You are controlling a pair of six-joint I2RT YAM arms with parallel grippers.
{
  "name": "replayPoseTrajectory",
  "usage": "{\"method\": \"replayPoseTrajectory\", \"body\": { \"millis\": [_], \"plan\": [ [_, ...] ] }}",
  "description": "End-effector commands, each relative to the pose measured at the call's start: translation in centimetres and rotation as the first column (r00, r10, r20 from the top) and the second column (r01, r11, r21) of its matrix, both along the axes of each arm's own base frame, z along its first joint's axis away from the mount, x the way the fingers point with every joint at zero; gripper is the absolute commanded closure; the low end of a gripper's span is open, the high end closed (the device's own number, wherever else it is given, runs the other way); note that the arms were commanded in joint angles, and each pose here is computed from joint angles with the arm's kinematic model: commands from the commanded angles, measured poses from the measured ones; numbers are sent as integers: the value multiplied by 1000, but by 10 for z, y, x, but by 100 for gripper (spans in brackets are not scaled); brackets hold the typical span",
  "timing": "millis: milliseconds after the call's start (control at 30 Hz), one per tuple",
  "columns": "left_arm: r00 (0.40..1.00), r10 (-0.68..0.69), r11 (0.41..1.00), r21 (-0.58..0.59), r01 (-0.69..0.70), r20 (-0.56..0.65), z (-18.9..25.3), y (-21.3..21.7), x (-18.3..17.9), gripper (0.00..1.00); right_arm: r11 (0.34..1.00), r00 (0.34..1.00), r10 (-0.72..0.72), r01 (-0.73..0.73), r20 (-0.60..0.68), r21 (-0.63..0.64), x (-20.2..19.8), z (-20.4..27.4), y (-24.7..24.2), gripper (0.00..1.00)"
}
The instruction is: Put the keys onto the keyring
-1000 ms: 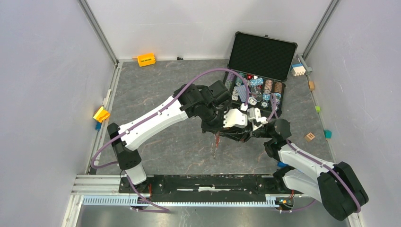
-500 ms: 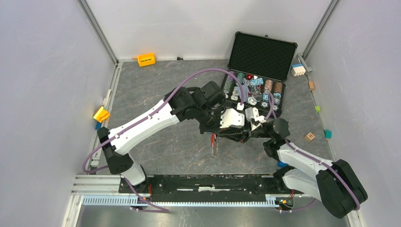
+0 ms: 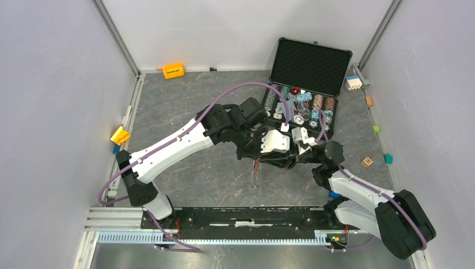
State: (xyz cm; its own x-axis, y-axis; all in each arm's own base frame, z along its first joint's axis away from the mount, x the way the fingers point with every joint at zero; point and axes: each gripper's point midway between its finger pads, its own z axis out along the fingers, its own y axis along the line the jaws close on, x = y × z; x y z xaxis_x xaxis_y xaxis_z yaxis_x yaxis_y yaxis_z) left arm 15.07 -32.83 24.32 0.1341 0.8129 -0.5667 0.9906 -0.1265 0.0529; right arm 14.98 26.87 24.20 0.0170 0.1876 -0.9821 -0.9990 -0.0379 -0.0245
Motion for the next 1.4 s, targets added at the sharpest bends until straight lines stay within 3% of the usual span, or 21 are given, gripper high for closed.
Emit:
{"method": "replayPoseTrajectory", "body": {
  "millis": [0,200,333,467,733,933,1133,1367],
  "plan": [
    [999,-37,996,-79,38,9,11,-15,-1,98,999,999,-1,-1,50,39,-1,17,1,81],
    [999,-34,996,-83,34,2,11,-17,-1,98,999,1000,-18,18,26,30,4,14,2,87],
    [1000,-29,997,-77,28,-9,8,-18,-1,98,999,999,-47,46,16,27,10,14,2,100],
    [1000,-23,997,-78,22,-11,6,-19,-1,97,997,997,-77,77,11,11,17,14,3,100],
    [1000,-7,991,-131,9,18,9,-8,10,74,997,997,-64,62,35,53,11,31,-4,100],
    [1000,22,968,-251,-19,10,19,2,26,65,996,998,-52,49,32,77,7,39,-8,100],
    [998,-20,939,-343,1,-52,23,-1,22,66,995,998,-57,55,27,80,9,39,-9,100],
    [993,-67,937,-348,30,-94,17,3,9,69,995,997,-69,67,24,79,12,38,-11,100]
  ]
}}
